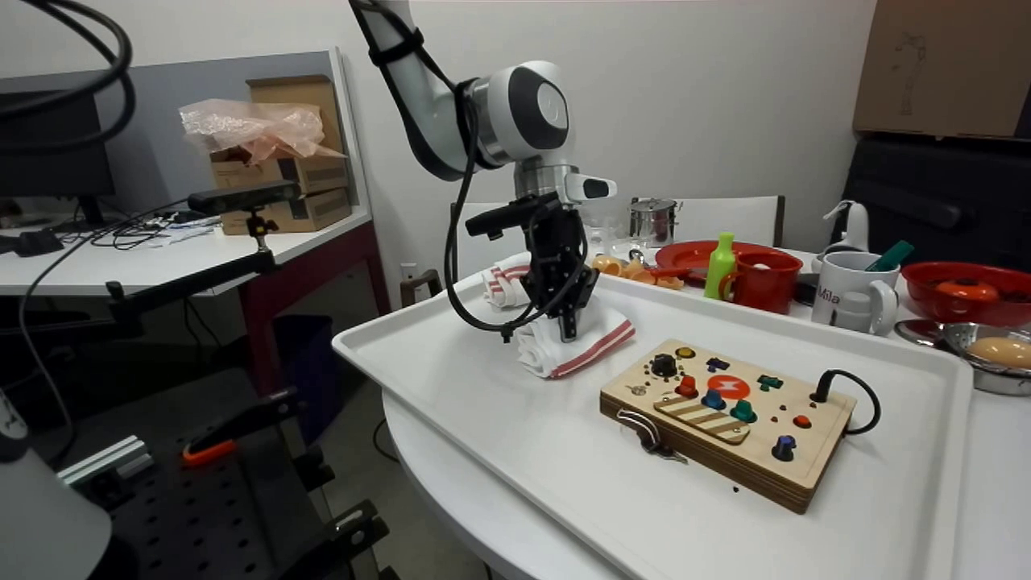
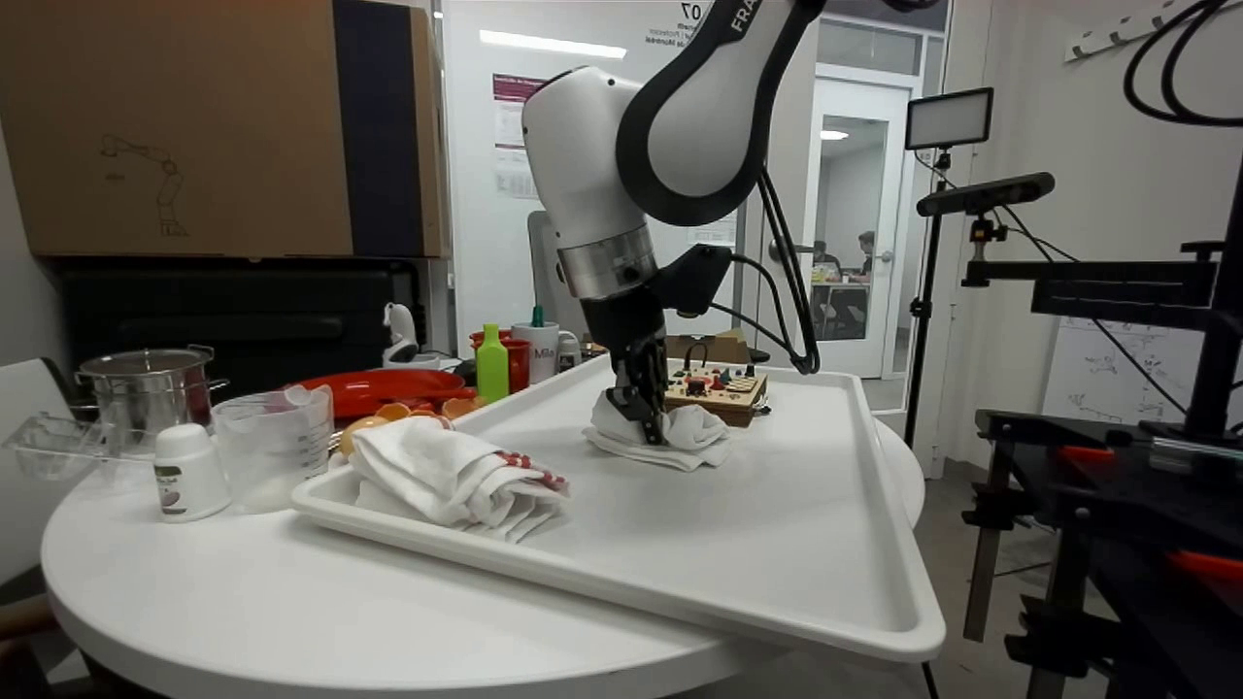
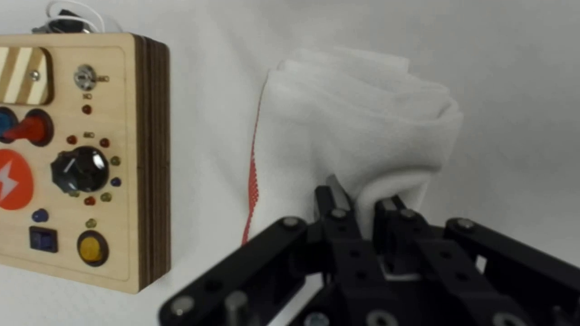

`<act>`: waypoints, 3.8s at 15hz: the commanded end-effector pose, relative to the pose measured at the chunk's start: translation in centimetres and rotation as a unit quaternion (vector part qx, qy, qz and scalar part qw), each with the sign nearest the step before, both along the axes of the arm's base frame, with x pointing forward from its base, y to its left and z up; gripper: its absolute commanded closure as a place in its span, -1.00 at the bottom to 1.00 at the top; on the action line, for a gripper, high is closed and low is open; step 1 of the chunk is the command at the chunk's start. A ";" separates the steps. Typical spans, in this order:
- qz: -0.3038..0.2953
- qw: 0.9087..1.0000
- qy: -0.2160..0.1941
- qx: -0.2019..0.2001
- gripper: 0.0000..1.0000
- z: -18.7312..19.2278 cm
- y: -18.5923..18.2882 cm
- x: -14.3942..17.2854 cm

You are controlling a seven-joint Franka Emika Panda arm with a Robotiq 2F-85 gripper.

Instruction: Use the white towel to wipe the table

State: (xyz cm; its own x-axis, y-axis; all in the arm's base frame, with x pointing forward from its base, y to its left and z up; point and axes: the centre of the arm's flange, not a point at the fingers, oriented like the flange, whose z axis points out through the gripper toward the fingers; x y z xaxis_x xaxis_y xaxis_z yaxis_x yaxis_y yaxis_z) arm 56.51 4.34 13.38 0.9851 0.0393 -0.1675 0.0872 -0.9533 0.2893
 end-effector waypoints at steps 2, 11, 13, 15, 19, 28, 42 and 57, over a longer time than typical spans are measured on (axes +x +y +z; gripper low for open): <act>-0.001 1.000 0.008 0.023 0.93 0.0 3.2 -1.5; 0.049 0.998 0.021 0.036 0.93 0.4 7.4 -4.5; 0.061 0.997 0.025 0.032 0.93 0.1 8.1 -4.7; 0.051 0.998 0.020 0.032 0.73 0.2 7.8 -3.6; 0.054 0.998 0.021 0.032 0.73 0.2 8.0 -3.8; 0.112 0.992 0.029 0.050 0.93 -0.3 15.1 -6.2; 0.103 0.990 0.061 0.070 0.93 -0.9 17.8 -10.7; 0.040 0.996 0.041 0.066 0.93 0.1 15.2 -14.2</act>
State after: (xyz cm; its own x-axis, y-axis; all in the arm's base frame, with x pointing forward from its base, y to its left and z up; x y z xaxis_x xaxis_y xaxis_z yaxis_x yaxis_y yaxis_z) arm 44.18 20.52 13.46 0.9581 0.1744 -0.2272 0.2092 -0.9680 0.1388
